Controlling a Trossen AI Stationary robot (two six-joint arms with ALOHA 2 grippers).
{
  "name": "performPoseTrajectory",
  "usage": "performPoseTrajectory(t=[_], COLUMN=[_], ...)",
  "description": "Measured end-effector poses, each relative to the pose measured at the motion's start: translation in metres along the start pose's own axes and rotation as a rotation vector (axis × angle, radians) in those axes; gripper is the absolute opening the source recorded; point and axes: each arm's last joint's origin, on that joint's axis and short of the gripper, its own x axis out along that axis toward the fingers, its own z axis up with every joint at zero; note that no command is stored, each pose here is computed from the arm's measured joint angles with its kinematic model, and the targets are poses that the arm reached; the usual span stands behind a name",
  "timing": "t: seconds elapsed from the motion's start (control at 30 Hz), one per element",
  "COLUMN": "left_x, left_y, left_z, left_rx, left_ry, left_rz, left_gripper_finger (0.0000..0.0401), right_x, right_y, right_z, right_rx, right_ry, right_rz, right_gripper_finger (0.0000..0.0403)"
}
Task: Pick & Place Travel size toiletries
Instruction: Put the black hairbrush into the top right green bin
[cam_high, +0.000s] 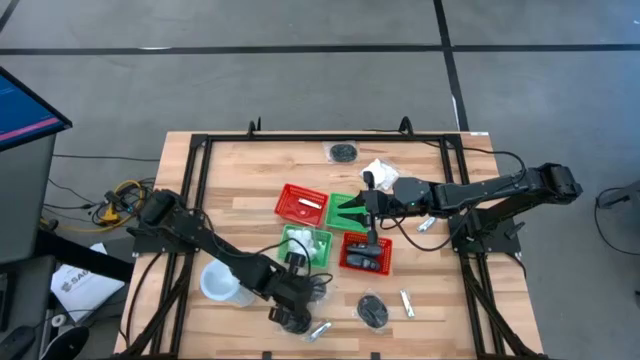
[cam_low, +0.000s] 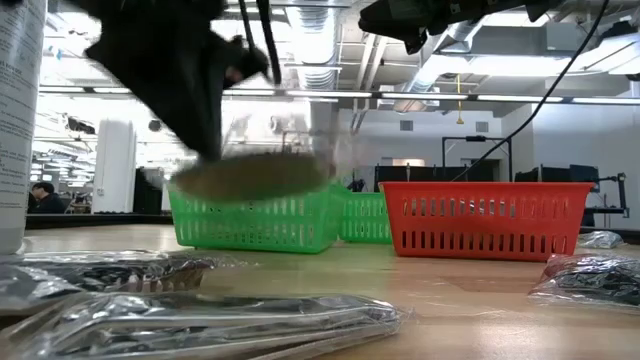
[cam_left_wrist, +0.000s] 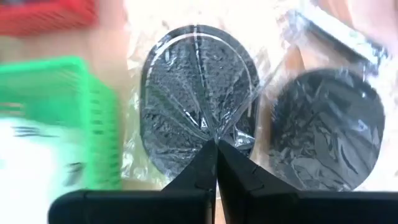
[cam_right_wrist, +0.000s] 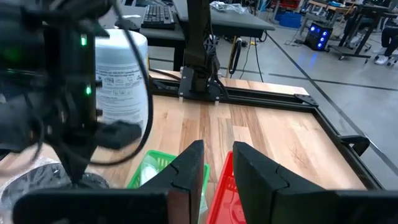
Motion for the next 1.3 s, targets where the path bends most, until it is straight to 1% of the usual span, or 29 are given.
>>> performPoseTrajectory(t=[0.17, 0.47, 0.6, 0.73, 0.9, 1.0, 1.07, 1.2, 1.3], left_x=[-0.037, -0.100, -0.121, -0.135, -0.147, -0.150, -0.150, -0.150, -0.151], left_y=[0.007, 0.031, 0.042, 0.051, 0.055, 0.055, 0.055, 0.055, 0.055], left_z=[0.005, 0.008, 0.005, 0.003, 0.002, 0.002, 0.003, 0.004, 0.005], left_rx=[-0.043, -0.134, -0.172, -0.195, -0.174, -0.171, -0.168, -0.169, -0.155], left_ry=[-0.117, -0.337, -0.394, -0.429, -0.468, -0.485, -0.493, -0.497, -0.509], left_rz=[0.046, 0.226, 0.247, 0.253, 0.253, 0.246, 0.227, 0.222, 0.222], left_gripper_finger=[0.0000, 0.0000, 0.0000, 0.0000, 0.0000, 0.0000, 0.0000, 0.0000, 0.0000], right_x=[0.000, 0.000, 0.000, 0.000, 0.000, 0.000, 0.000, -0.002, -0.003], right_y=[0.000, 0.000, 0.000, 0.000, 0.000, 0.001, 0.004, 0.014, 0.019], right_z=[0.000, 0.000, 0.000, 0.000, 0.001, 0.002, 0.006, 0.013, 0.015], right_rx=[0.000, 0.000, 0.000, 0.000, -0.001, -0.027, -0.050, -0.113, -0.136], right_ry=[0.000, -0.001, -0.001, -0.001, -0.007, -0.026, -0.066, -0.155, -0.177], right_rz=[0.000, 0.000, 0.000, 0.001, 0.001, 0.017, 0.067, 0.216, 0.245], right_gripper_finger=[0.0077, 0.0077, 0.0077, 0.0077, 0.0077, 0.0077, 0.0077, 0.0077, 0.0077])
